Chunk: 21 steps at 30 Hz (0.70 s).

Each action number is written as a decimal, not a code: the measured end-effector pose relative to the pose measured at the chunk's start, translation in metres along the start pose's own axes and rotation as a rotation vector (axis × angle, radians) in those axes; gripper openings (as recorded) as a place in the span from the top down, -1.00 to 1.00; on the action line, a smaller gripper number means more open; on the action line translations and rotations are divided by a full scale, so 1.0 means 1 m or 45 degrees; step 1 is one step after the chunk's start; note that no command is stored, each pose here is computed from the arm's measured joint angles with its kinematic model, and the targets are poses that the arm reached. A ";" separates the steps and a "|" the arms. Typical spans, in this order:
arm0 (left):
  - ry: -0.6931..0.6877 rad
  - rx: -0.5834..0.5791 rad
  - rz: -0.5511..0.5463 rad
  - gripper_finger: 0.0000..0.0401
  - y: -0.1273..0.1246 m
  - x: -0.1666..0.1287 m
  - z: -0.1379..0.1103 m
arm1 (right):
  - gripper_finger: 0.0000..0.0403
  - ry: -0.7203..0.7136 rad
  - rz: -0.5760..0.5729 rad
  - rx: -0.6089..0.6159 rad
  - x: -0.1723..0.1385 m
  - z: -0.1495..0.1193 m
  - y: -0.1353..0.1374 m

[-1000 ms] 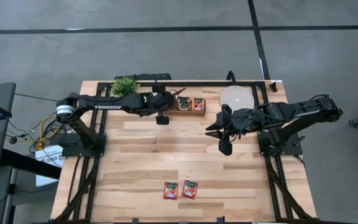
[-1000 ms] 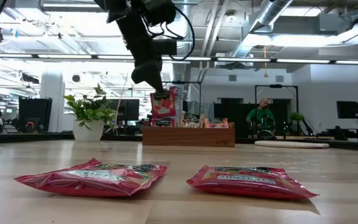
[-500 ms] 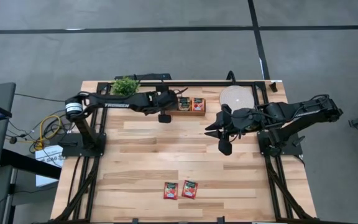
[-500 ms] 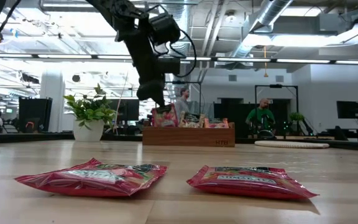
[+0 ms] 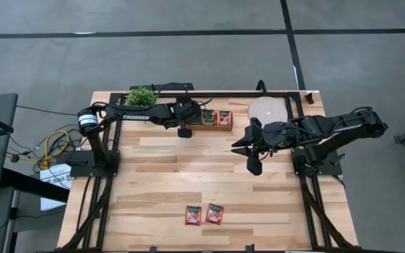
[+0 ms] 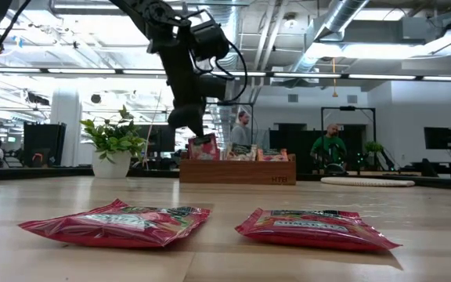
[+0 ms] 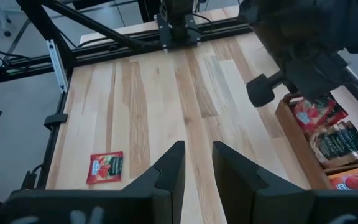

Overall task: Pick & Place Tea
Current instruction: Put the left red tea bag into the left section of the wooden organizer

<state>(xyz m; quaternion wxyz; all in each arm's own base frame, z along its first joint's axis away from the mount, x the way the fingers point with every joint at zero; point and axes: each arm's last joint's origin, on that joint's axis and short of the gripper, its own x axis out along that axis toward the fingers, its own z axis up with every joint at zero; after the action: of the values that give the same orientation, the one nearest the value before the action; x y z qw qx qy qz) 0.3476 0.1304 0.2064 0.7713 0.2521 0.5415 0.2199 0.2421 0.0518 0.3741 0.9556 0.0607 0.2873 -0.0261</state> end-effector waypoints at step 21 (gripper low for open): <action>-0.013 0.106 -0.099 1.00 0.012 -0.006 0.007 | 0.63 0.000 0.001 0.000 0.000 0.000 0.000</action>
<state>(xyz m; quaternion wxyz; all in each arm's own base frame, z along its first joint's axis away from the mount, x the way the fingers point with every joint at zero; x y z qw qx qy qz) 0.3514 0.1347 0.2203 0.7708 0.2638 0.5557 0.1658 0.2420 0.0518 0.3742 0.9556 0.0606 0.2873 -0.0259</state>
